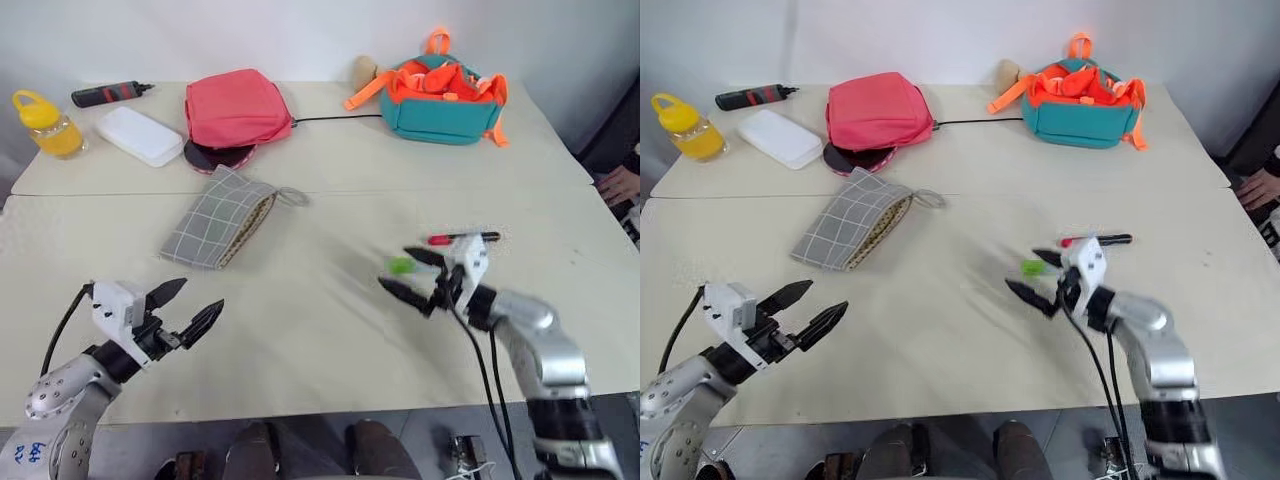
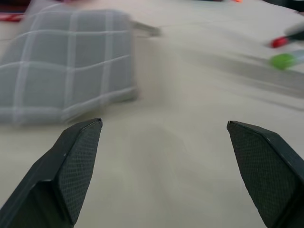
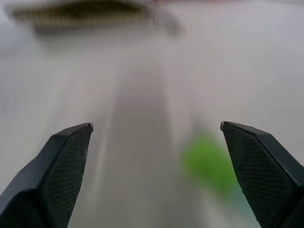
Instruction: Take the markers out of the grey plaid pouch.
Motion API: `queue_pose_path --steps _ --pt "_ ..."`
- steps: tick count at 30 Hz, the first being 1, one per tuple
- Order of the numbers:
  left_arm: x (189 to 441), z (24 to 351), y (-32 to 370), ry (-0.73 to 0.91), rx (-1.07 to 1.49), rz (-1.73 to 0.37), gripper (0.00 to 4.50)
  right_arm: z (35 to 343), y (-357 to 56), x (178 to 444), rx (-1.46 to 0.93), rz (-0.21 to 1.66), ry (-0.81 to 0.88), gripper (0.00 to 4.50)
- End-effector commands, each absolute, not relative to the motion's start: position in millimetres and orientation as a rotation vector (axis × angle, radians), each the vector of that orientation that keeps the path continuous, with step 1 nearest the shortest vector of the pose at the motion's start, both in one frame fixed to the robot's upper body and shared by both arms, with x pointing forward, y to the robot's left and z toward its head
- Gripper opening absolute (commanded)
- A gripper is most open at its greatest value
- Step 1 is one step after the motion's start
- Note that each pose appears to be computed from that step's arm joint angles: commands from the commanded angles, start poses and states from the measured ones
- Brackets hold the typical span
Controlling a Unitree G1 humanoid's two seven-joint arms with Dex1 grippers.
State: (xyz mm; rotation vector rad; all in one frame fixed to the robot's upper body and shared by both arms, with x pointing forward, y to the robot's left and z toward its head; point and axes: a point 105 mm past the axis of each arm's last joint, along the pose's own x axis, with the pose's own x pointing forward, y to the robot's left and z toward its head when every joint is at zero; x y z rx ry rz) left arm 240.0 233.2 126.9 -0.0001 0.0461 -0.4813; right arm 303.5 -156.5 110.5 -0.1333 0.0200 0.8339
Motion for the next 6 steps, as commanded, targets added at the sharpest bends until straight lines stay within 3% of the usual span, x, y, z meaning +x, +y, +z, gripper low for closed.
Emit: queue_pose_path --steps 1,6 --pt "233.3 117.3 242.8 0.073 0.070 -0.423 4.47 121.5 -156.2 288.2 -0.258 0.865 -0.074 4.50" --pt "228.8 100.2 247.8 0.087 0.070 -0.398 4.47 120.0 -161.6 290.2 -0.289 0.862 -0.076 4.50"
